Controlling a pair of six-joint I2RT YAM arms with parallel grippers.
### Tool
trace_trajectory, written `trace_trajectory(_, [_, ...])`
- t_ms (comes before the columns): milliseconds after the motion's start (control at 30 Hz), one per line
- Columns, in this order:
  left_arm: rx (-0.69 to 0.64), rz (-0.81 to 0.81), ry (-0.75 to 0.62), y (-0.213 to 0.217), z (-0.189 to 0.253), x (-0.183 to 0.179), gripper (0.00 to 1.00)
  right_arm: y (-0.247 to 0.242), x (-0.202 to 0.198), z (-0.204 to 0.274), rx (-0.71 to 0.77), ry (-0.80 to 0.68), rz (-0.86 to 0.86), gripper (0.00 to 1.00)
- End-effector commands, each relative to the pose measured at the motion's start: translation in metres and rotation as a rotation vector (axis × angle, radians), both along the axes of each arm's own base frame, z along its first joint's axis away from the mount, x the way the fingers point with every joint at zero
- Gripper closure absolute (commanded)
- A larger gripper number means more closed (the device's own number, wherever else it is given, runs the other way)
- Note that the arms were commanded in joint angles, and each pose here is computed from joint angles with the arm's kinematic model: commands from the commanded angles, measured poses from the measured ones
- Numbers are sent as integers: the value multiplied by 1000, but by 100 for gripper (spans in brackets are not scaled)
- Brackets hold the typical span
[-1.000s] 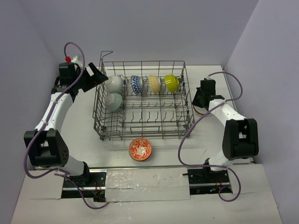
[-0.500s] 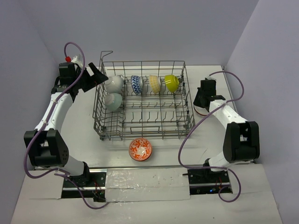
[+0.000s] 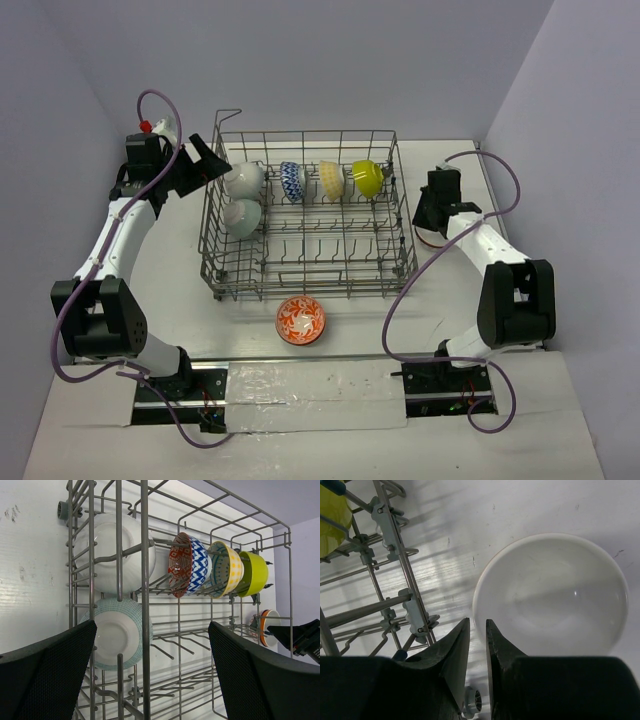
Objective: Load the bowls into the dish rack
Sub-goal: Pick up the bowl from the bowl.
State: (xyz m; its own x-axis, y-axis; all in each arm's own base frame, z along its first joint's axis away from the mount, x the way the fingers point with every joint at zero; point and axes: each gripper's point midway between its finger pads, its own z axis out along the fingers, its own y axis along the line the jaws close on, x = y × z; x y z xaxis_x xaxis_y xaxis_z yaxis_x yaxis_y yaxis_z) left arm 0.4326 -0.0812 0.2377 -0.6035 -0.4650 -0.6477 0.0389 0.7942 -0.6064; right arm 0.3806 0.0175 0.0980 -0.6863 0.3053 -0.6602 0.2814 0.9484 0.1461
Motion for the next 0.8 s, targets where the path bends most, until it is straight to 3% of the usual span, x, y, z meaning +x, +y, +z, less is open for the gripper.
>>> trace_trajectory(0, [11,-10,-60,-2,21,7,1,4,14,19,-10,-45,21,73])
trace_trajectory(767, [5,-16,-57,-4,19,7,1,-2,13,4,-70,17,0,73])
